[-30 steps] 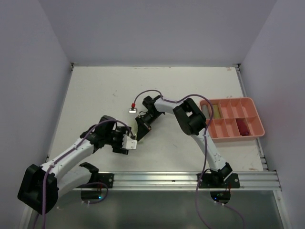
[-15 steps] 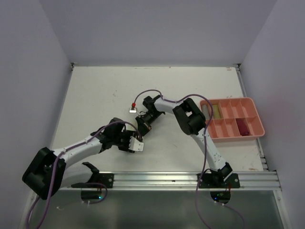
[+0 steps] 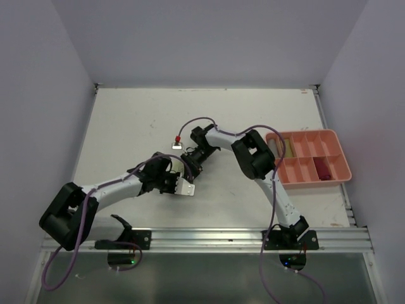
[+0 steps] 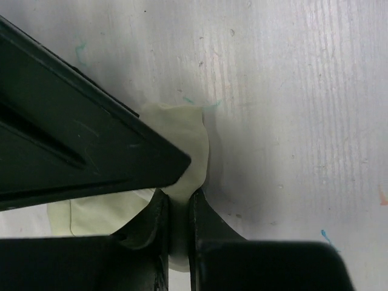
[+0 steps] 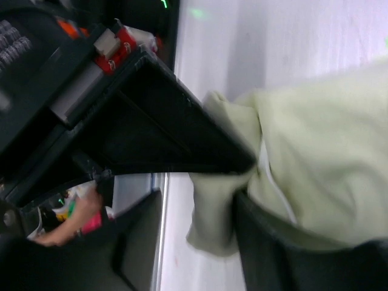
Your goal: Roll the underwear
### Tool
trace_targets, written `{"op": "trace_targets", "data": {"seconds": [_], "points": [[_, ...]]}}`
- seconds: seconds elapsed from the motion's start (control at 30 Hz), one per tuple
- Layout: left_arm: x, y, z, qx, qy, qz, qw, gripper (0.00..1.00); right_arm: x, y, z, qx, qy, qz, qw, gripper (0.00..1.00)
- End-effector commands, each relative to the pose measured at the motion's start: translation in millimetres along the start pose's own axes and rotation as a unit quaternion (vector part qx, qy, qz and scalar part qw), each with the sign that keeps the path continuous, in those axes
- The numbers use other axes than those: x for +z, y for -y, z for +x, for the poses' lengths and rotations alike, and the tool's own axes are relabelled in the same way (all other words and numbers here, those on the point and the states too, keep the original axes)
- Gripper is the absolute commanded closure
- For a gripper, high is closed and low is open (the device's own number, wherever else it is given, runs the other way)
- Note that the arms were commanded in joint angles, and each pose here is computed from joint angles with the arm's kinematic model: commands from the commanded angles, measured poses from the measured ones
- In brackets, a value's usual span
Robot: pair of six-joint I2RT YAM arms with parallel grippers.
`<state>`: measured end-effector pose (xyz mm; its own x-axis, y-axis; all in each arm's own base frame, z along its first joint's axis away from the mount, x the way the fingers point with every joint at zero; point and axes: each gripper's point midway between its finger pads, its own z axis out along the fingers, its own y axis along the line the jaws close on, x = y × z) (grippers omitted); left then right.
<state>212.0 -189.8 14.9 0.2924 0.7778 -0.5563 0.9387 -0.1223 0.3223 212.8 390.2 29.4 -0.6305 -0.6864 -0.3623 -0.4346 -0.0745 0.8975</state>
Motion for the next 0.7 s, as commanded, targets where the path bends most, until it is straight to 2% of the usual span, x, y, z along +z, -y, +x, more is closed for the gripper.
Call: {"op": "trace_targets", "data": {"seconds": [0.0, 0.03, 0.17, 0.27, 0.3, 0.37, 0.43, 0.5, 0.53, 0.6, 0.63, 0.67], "points": [[-1, 47, 13, -0.060, -0.031, 0.105, 0.992, 0.96, -28, 23, -3, -0.024, -0.016, 0.105, 0.994, 0.35], [-3, 52, 14, -0.071, -0.036, 0.116, 0.990, 0.99, -35, 19, -13, -0.030, -0.006, 0.117, 0.993, 0.25], [-3, 56, 11, -0.089, -0.037, 0.135, 0.986, 1.00, -87, 7, -64, -0.069, 0.052, 0.187, 0.979, 0.01], [-2, 63, 9, -0.125, -0.039, 0.169, 0.977, 1.00, -135, -2, -97, -0.097, 0.093, 0.257, 0.957, 0.01], [-4, 59, 1, -0.138, -0.028, 0.181, 0.973, 1.00, -154, -10, -108, -0.118, 0.105, 0.293, 0.943, 0.01], [-2, 59, 6, -0.181, -0.022, 0.208, 0.961, 1.00, -187, -16, -112, -0.127, 0.130, 0.338, 0.923, 0.01], [-4, 45, -3, -0.210, 0.009, 0.229, 0.950, 1.00, -214, -32, -113, -0.159, 0.146, 0.388, 0.896, 0.01], [-4, 49, 10, -0.274, 0.000, 0.275, 0.922, 1.00, -220, -44, -107, -0.183, 0.147, 0.400, 0.886, 0.01], [-1, 27, 10, -0.273, 0.008, 0.270, 0.923, 1.00, -220, -57, -97, -0.209, 0.136, 0.410, 0.877, 0.01], [2, 38, 12, -0.327, 0.012, 0.331, 0.885, 1.00, -218, -67, -88, -0.234, 0.133, 0.412, 0.870, 0.01], [7, 20, 9, -0.318, 0.030, 0.328, 0.889, 1.00, -210, -62, -72, -0.241, 0.116, 0.408, 0.873, 0.01], [11, 22, 13, -0.342, 0.039, 0.345, 0.873, 1.00, -206, -75, -67, -0.259, 0.106, 0.412, 0.867, 0.02]]}}
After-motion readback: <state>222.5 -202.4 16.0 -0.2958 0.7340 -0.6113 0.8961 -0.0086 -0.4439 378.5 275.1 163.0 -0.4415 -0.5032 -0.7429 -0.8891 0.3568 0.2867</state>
